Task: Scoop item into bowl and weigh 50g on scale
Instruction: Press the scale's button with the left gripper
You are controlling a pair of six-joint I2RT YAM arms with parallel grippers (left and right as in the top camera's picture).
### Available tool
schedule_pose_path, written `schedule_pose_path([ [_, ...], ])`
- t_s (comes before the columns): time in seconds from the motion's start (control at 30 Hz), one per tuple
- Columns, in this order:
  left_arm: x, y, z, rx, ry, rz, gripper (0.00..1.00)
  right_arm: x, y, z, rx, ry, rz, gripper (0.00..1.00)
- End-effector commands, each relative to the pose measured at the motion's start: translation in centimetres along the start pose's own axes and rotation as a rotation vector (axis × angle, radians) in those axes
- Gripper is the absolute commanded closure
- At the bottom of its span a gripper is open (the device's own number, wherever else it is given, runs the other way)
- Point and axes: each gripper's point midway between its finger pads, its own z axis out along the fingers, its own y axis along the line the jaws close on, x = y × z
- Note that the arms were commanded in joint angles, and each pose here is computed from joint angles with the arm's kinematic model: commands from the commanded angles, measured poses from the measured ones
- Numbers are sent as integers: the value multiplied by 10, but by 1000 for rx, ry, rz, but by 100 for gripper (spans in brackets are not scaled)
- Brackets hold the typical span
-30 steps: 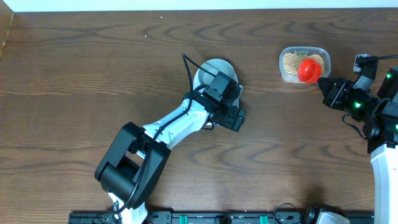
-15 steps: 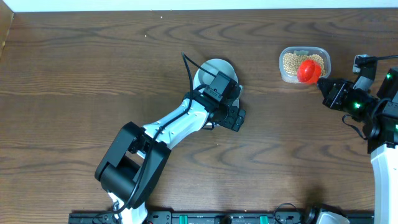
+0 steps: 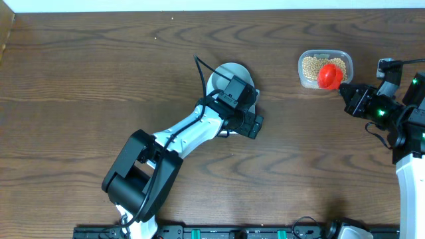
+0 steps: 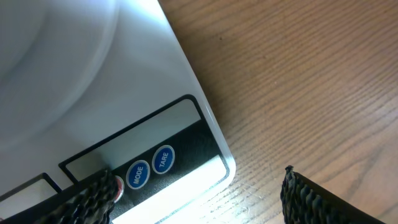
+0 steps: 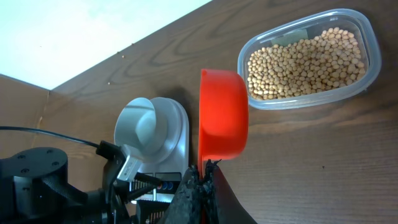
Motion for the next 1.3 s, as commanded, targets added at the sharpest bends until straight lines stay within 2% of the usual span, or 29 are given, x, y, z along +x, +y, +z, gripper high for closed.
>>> schedule_pose_path([
  [0.0, 0, -11, -15, 38, -6, 10, 13, -5, 1, -3, 2, -13, -26, 99],
  [0.23, -26, -36, -88, 72, -165, 57, 11, -6, -2, -3, 18, -17, -38, 99],
  [0.37, -25, -37, -110, 55, -190, 60, 10, -6, -4, -3, 32, -19, -55, 99],
  [0.47, -18, -22, -110, -30, -167, 46, 10, -6, -5, -3, 33, -20, -70, 99],
  [0.63, -10, -6, -110, -119, -134, 133, 10, -8, -5, -3, 35, -26, -74, 99],
  [0.87, -9, -5, -110, -135, -117, 309, 10, -8, -6, -3, 44, -27, -74, 99],
  [1.0, -6, 3, -110, -175, -103, 311, 1, -9, -8, -3, 53, -29, -73, 99],
  [1.27, -3, 29, -116, -323, -78, 298, 2, -9, -8, -3, 56, -30, -73, 99],
])
